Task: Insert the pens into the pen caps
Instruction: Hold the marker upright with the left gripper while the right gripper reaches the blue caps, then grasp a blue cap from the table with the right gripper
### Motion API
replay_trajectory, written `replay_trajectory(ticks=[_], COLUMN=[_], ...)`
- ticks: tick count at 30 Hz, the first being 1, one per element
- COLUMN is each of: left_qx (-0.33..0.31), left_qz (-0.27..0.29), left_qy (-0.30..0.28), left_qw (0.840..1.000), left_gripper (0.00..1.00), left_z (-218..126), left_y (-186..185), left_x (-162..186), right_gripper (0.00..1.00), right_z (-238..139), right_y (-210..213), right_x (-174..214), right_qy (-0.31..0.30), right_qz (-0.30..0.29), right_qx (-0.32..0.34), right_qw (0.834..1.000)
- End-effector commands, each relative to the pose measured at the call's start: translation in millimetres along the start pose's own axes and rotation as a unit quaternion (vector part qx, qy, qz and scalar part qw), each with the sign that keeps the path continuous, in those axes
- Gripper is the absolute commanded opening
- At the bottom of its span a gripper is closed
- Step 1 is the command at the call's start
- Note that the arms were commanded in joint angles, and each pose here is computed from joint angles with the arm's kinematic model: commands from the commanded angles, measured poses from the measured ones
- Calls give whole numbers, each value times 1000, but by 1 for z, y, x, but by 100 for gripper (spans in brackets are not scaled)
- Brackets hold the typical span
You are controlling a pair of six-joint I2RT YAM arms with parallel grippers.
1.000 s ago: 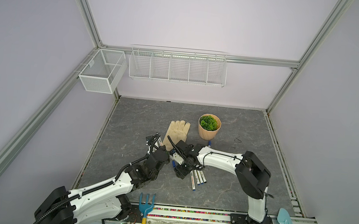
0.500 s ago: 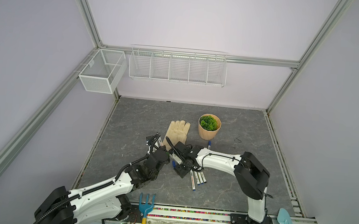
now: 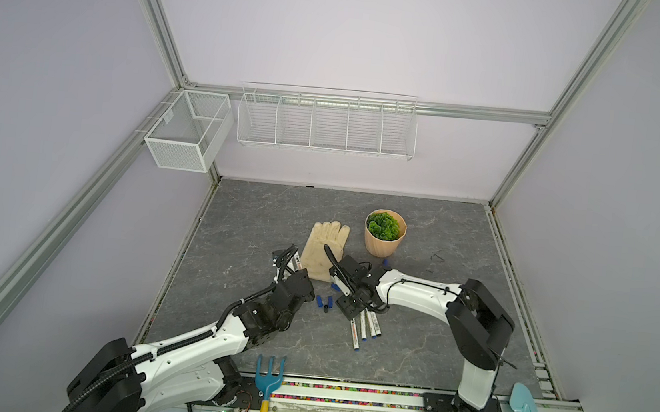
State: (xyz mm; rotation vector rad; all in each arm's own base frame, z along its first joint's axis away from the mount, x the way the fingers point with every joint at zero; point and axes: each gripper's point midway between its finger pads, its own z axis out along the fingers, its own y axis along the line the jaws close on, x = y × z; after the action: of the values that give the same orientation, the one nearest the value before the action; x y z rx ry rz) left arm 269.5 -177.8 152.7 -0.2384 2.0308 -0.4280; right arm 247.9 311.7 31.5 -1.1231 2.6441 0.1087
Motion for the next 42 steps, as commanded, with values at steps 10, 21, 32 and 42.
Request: replay_trajectory(ticks=[10, 21, 32, 42], left_qx=[8, 9, 10, 33], left_qz=[-5, -6, -8, 10], left_qy=[-8, -10, -12, 5], left_qw=[1000, 1000, 1000, 999], left_gripper=[0, 0, 0, 0], left_z=[0, -2, -4, 0], left_y=[-5, -3, -2, -13], left_x=[-7, -8, -9, -2], right_gripper=[61, 45, 33, 20], right_z=[-14, 8, 19, 25], right_y=[10, 0, -5, -3], right_x=[-9, -9, -4, -15], right_qy=[-5, 52, 83, 73], right_qz=[35, 57, 61, 63], right_qx=[-45, -25, -4, -12], right_qw=[998, 997, 995, 995])
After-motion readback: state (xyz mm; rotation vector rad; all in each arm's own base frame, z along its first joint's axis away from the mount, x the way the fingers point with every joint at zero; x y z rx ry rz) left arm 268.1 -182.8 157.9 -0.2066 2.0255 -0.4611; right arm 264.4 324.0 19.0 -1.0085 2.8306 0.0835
